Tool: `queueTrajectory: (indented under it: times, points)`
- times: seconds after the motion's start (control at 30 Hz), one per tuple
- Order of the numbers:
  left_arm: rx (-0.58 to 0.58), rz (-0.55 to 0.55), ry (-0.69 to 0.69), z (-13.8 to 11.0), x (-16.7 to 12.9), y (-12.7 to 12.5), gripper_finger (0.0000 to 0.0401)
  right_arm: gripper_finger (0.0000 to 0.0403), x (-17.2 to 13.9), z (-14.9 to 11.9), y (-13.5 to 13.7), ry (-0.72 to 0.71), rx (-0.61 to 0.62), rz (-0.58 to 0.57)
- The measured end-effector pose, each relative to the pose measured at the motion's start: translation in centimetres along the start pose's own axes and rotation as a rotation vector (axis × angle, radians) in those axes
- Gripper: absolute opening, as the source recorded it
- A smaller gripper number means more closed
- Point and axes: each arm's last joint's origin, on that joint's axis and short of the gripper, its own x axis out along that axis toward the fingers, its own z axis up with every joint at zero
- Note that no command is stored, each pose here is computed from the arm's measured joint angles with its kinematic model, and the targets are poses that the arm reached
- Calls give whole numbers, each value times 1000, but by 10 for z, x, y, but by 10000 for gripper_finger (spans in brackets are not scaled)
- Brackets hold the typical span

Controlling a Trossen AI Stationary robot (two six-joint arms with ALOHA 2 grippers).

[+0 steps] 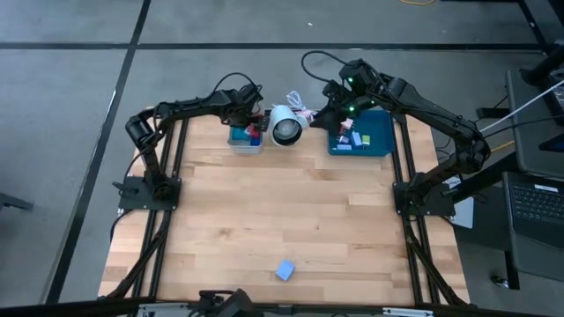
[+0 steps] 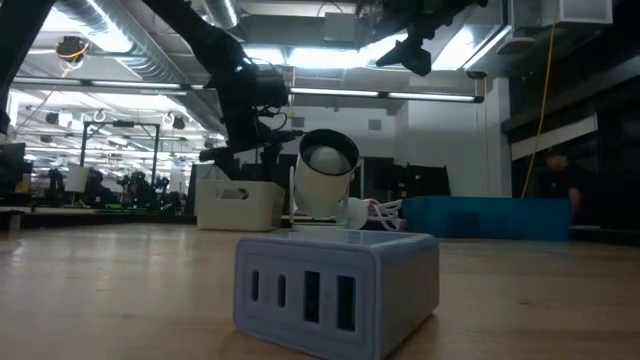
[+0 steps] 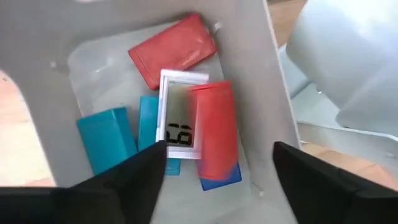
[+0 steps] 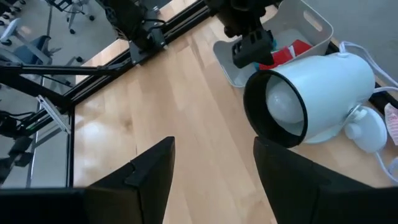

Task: Pick & Place Office items
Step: Put the light purple charger adapter into the blue bin

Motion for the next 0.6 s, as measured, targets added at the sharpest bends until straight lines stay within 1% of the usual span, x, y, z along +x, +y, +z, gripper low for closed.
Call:
queueTrajectory:
  times: [0.07, 0.13, 0.23, 0.3, 0.4, 0.47, 0.53, 0.6]
  points:
    - [19, -7, -16, 1, -4, 0, 313, 226, 0, 0, 0, -3, 6, 1]
    - [52, -25, -44, 3, -10, -1, 331, 227, 0, 1, 0, -6, 27, 2]
    - [116, -49, -84, 6, -22, 0, 338, 229, 2, 3, 6, -30, 79, 20]
    - [190, -94, -126, 8, -35, -2, 336, 229, 6, 7, 17, -77, 100, 60]
    - [299, -221, -213, 11, -64, -5, 331, 229, 14, 17, 46, -205, 130, 139]
    - [330, -332, -264, 14, -89, -1, 330, 229, 24, 23, 66, -302, 177, 170]
    - [338, -435, -339, 17, -117, 6, 330, 229, 34, 21, 83, -359, 244, 150]
    - [335, -503, -401, 16, -145, 17, 330, 229, 44, 15, 100, -394, 312, 118]
